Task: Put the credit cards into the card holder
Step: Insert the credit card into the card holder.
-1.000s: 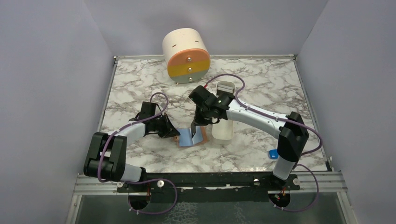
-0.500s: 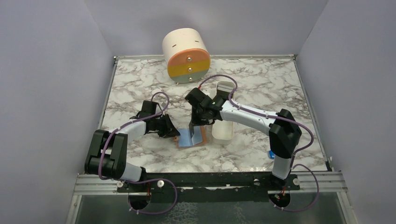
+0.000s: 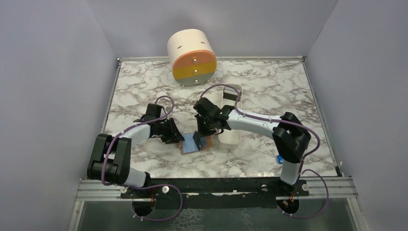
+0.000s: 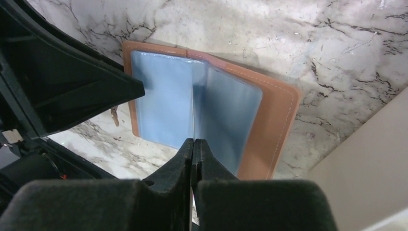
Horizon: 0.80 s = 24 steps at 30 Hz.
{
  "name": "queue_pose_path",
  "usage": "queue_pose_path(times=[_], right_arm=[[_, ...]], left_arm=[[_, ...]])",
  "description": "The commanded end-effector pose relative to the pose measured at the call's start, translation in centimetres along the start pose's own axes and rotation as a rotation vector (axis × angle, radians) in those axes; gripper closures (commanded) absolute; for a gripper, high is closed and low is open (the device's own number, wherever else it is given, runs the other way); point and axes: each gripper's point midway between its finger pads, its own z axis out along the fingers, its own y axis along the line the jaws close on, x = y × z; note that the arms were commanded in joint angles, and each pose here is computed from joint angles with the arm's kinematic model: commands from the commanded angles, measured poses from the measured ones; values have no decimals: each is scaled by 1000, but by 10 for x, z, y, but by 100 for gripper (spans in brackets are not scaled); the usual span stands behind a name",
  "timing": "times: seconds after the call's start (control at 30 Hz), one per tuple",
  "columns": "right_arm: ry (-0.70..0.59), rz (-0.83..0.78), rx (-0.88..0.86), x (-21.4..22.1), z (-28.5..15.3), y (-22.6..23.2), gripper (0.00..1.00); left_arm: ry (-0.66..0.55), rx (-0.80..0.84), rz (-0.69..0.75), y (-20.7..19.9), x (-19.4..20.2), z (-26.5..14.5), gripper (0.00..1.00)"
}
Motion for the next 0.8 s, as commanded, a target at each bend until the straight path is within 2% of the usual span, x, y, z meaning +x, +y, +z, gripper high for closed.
queue_pose_path(times=[0.0, 0.13, 0.33, 0.43, 0.63, 0.77], right_arm=[[-8, -24, -75, -3, 1, 7, 99], [-3, -25, -55, -2, 6, -1, 99], [3, -16, -75, -1, 7, -5, 99], [16, -10, -81, 1, 9, -8, 99], [37, 5, -78, 5, 14, -18, 99], [37, 8, -77, 4, 14, -20, 99]], left_arm=[[-25, -35, 25, 0, -8, -2, 67], [-40, -40, 28, 0, -10, -4, 67], [-36, -48, 24, 3, -10, -3, 86], [-31, -52, 21, 4, -9, -1, 92], [-27, -59, 18, 6, -9, 0, 100], [-22, -60, 16, 7, -8, 1, 100]])
